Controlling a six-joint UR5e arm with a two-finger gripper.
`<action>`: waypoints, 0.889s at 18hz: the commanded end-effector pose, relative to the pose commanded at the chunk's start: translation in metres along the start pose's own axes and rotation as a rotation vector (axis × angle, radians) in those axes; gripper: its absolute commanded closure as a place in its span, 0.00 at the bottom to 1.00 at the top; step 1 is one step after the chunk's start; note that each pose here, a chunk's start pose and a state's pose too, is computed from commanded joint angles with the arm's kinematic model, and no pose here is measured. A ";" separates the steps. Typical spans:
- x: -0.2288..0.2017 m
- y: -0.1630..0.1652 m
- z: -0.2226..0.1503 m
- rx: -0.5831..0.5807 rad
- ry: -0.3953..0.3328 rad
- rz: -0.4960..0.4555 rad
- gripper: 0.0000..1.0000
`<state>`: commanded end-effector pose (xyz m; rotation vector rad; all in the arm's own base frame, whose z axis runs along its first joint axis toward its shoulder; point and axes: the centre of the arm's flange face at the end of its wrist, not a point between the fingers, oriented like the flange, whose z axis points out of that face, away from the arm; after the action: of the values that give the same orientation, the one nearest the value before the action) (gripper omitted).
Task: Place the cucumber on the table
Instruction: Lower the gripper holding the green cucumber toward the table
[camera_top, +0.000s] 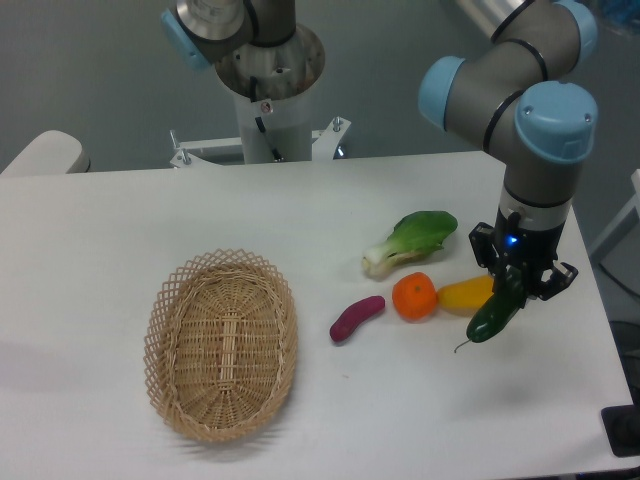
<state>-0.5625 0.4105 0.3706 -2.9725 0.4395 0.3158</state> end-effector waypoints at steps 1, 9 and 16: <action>0.000 -0.001 0.000 0.001 -0.003 0.000 0.76; -0.002 -0.020 0.015 0.000 0.005 -0.004 0.76; -0.001 -0.065 0.039 0.036 -0.058 -0.127 0.75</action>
<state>-0.5520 0.4781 0.3385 -2.9303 0.2464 0.3756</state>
